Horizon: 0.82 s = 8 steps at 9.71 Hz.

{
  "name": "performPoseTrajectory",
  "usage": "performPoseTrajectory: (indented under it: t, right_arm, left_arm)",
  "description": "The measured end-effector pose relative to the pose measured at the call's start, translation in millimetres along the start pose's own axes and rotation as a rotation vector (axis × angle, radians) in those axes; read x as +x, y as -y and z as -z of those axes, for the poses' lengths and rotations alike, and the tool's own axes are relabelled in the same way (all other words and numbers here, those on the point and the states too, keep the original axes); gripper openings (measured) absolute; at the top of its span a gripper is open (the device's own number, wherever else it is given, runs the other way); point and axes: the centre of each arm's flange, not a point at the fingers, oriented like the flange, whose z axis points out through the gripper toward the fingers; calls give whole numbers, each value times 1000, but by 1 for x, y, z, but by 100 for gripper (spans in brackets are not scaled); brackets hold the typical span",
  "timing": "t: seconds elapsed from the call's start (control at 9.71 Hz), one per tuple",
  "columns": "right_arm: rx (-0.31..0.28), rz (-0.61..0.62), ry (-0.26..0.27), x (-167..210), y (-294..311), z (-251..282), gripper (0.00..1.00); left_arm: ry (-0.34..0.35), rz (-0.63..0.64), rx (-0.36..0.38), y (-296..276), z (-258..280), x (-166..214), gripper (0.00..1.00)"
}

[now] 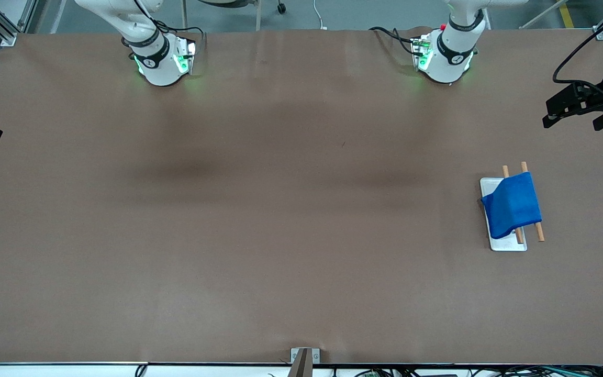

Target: Right arm passes towel to left arm to hang

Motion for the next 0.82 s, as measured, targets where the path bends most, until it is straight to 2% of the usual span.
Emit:
performPoseTrajectory:
  t: [0.82]
  right_arm:
    - [0,-1,0,0,0,0,100]
  left_arm:
    - [-9,17,0,9,-12,5,100]
